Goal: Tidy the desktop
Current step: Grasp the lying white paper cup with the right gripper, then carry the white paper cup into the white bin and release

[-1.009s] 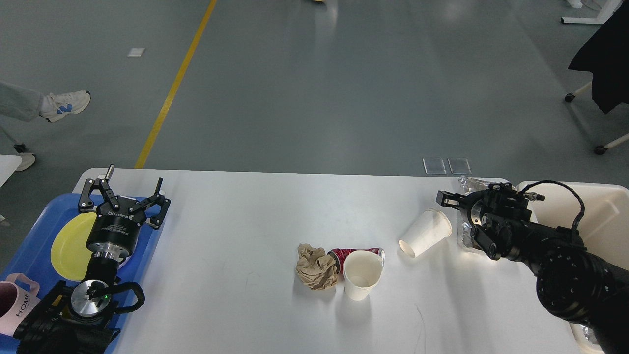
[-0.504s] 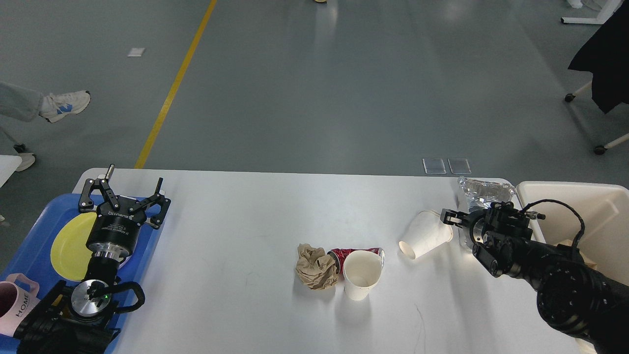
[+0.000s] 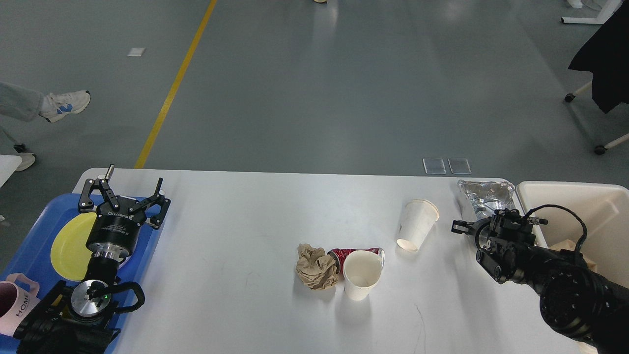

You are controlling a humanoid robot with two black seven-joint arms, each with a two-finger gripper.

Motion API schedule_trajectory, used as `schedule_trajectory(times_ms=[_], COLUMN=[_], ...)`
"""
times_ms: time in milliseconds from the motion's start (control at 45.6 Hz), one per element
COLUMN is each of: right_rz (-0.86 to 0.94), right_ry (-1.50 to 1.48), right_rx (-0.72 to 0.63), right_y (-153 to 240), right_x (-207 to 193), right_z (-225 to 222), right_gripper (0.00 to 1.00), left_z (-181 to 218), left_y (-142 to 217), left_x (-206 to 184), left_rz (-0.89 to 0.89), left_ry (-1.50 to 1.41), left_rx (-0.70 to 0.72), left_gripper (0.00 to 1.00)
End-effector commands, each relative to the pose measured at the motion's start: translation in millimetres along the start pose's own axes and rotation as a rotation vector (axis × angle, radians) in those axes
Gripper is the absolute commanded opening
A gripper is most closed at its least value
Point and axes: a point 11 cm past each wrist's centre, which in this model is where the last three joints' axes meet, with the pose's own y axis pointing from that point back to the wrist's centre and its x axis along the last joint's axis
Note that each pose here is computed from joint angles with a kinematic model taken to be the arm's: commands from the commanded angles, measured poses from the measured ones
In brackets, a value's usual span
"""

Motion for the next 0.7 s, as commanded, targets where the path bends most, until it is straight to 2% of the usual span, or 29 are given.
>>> schedule_trajectory(times_ms=[0,373,460,548,680], right_rz=[-0.014,-0.028,-0.078,-0.150,-0.240], right_ry=[-0.007,-0.016,-0.016,-0.011,0.053], right_rx=[-0.018,-0.061,-0.075,-0.143,-0.113], right_y=[0,2,4,11,36], right_x=[0,7,9,26,58], right_z=[1,9,11,26,-5], right_gripper=[0.00,0.00,0.00,0.00,0.00], left_z=[0,0,-1,0,0], left_y=[0,0,-1,-1,-1], left_x=[0,0,-1,-1,-1], left_rz=[0.000,-0.001,-0.003,-0.003,-0.003], left_ry=[0.000,0.000,0.002,0.000,0.000], left_rx=[0.000,0.000,0.000,0.000,0.000], left_gripper=[0.96,0.96,0.96,0.96,0.96])
